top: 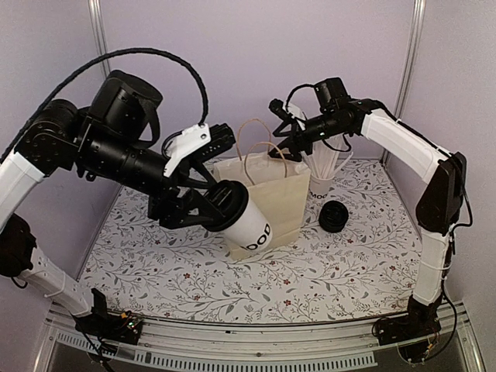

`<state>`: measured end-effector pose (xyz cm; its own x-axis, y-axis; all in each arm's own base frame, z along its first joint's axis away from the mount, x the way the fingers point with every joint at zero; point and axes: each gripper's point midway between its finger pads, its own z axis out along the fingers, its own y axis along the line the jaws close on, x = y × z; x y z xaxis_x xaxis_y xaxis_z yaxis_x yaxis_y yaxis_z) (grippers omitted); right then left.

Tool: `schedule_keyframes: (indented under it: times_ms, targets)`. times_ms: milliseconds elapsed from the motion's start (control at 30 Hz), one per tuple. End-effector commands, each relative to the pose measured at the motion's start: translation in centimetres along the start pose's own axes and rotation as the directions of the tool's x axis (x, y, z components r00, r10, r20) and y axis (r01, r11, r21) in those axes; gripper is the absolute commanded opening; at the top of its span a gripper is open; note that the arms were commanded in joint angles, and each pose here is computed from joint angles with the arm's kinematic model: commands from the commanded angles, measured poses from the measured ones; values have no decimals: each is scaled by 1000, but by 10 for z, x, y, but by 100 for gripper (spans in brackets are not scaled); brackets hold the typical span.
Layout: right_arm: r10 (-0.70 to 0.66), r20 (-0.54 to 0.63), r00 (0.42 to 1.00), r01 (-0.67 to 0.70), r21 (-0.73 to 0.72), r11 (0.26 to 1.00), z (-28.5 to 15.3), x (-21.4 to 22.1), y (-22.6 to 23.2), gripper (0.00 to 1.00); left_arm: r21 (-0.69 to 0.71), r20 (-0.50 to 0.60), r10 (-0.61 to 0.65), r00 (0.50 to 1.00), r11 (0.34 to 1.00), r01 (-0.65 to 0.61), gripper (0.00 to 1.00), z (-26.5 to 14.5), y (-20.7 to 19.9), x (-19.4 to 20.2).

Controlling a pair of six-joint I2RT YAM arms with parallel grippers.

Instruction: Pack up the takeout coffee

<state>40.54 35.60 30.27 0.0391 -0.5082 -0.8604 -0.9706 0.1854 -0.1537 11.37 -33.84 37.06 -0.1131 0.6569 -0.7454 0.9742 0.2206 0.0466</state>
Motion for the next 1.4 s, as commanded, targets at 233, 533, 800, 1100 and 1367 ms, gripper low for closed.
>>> schedule_keyframes:
  times_ms: [233, 533, 800, 1100, 1367]
  targets:
    - [-107, 10, 994, 108, -111, 988, 21, -8, 20, 49, -97, 192, -54, 980, 993, 73, 54, -79, 8, -6]
    - [-176, 19, 984, 177, -94, 980, 20, -23, 24, 10, -263, 288, -51, 956, 956, 130, 55, -122, 36, -12]
    - [-216, -49, 975, 214, -49, 976, 30, -37, 54, 0, -447, 370, -50, 928, 866, 224, 57, -153, 71, -13]
    - [-219, 23, 976, 208, 224, 952, 0, -90, 25, 0, -502, 355, -15, 935, 840, 204, 57, -148, 80, -16]
    - [-171, 143, 975, 122, 300, 946, -8, -124, 10, 0, -514, 326, -52, 944, 828, 223, 56, -134, 86, -13]
